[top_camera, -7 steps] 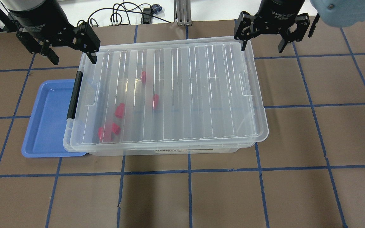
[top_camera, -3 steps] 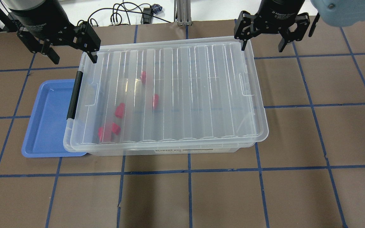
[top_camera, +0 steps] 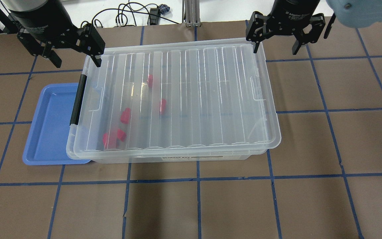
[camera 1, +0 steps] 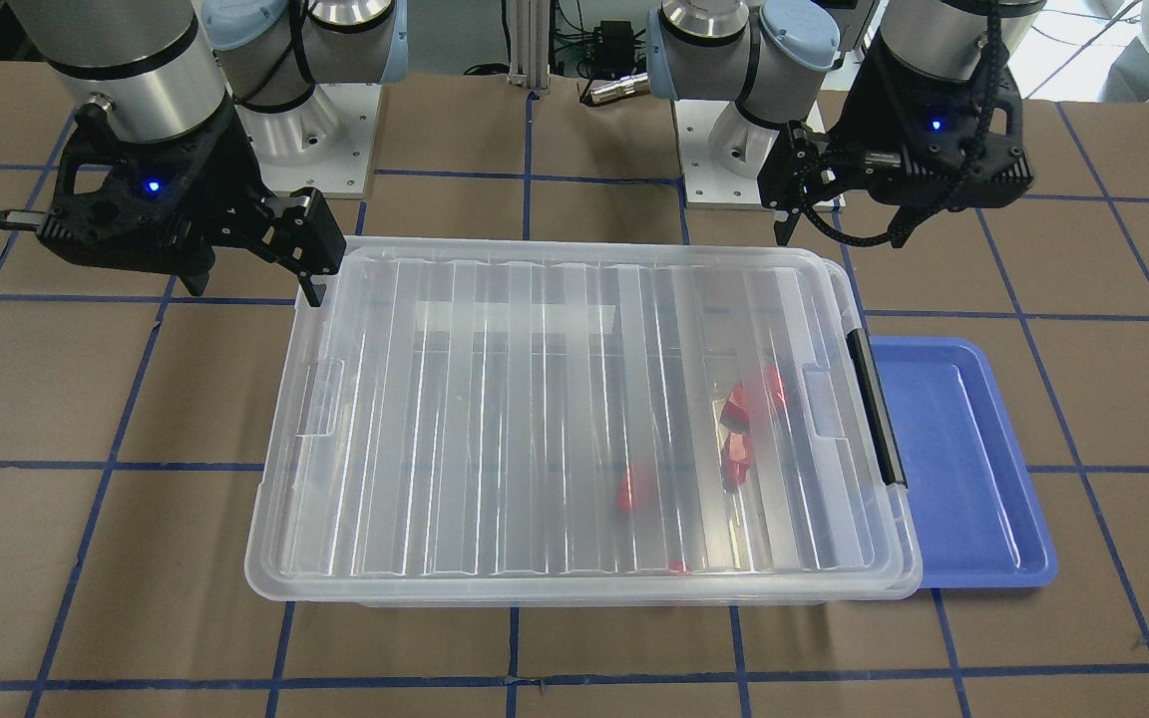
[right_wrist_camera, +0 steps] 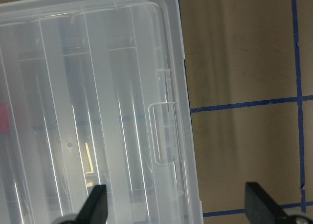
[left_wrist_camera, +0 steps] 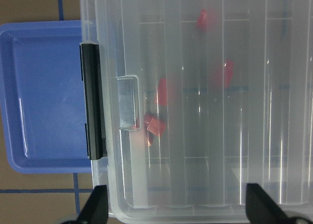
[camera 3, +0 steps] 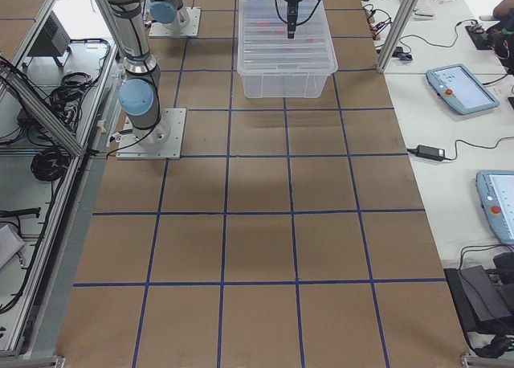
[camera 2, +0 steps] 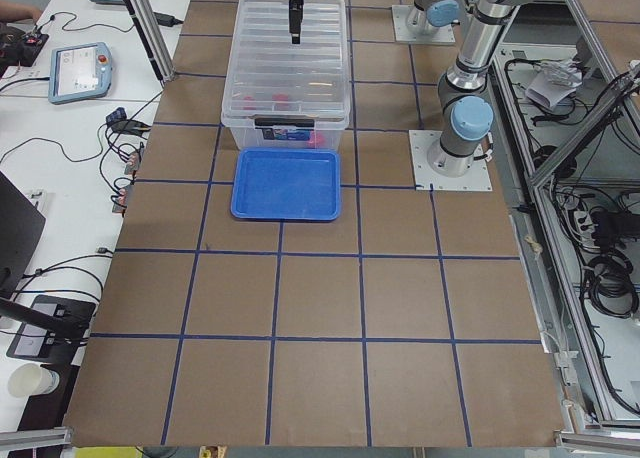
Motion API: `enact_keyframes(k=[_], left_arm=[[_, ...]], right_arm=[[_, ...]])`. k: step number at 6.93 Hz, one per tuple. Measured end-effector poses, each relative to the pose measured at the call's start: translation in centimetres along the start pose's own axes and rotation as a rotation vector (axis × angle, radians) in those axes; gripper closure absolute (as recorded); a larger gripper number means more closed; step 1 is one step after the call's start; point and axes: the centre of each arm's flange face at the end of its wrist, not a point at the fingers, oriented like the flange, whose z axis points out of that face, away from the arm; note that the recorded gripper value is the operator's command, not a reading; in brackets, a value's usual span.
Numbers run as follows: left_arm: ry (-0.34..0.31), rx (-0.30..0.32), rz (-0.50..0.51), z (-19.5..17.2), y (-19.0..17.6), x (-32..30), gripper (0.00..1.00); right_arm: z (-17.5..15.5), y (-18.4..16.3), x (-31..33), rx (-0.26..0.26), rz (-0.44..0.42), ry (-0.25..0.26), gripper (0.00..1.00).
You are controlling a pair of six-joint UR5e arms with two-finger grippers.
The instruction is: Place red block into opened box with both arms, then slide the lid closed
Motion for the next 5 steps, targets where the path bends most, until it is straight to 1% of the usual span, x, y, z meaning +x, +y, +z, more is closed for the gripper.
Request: enact_keyframes(k=[5], left_arm=[[0.002, -0.012, 0.004, 0.63, 0.05, 0.2, 0.0]], right_arm=[[-0.04, -0.06, 0.13, 0.0, 0.003, 0.0, 0.0]])
